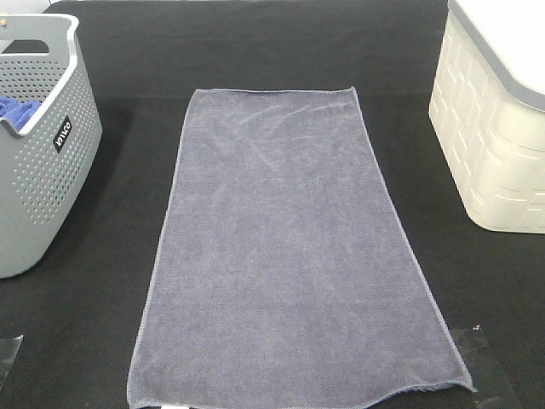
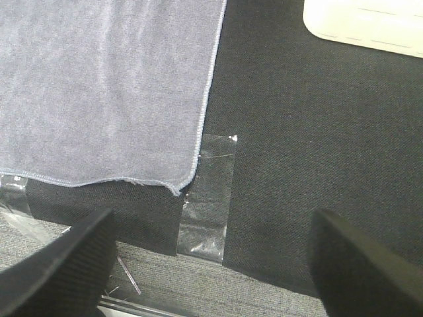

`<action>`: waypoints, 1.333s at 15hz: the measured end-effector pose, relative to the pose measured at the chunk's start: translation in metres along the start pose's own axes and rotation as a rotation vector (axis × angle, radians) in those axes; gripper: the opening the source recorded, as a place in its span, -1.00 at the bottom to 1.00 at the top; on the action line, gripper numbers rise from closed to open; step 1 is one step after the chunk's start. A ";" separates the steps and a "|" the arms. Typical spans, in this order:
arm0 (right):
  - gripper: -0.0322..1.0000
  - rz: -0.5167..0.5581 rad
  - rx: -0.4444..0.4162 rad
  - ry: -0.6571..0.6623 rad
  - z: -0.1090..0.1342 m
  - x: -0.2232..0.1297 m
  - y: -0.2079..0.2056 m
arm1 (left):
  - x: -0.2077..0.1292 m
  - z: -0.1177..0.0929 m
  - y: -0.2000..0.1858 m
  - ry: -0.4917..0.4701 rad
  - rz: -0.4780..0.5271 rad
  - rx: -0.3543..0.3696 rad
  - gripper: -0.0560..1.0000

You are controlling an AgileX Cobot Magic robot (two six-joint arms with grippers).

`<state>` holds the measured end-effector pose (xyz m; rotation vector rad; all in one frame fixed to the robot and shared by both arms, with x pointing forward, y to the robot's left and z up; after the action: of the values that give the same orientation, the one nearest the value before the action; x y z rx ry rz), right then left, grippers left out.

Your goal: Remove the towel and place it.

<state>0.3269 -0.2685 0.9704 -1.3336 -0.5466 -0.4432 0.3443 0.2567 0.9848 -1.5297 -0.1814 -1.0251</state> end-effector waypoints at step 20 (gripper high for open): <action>0.52 -0.280 -0.118 0.137 -0.014 0.000 -0.029 | -0.007 0.022 -0.039 -0.161 -0.208 0.277 0.35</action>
<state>0.3108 -0.2875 0.9911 -1.3320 -0.6026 -0.8016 0.3263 0.2887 1.0109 -1.3573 -0.5817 -0.9919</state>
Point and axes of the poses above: a point on each arm's last joint axis where the gripper is mounted, y pointing out along that axis toward the gripper, z along the wrist's bending axis when the last joint is at zero, x = y × z, the point moved 9 cm from there along y, pointing out along that axis toward the gripper, and after that the axes turned 9 degrees about y, right-handed, at the moved point
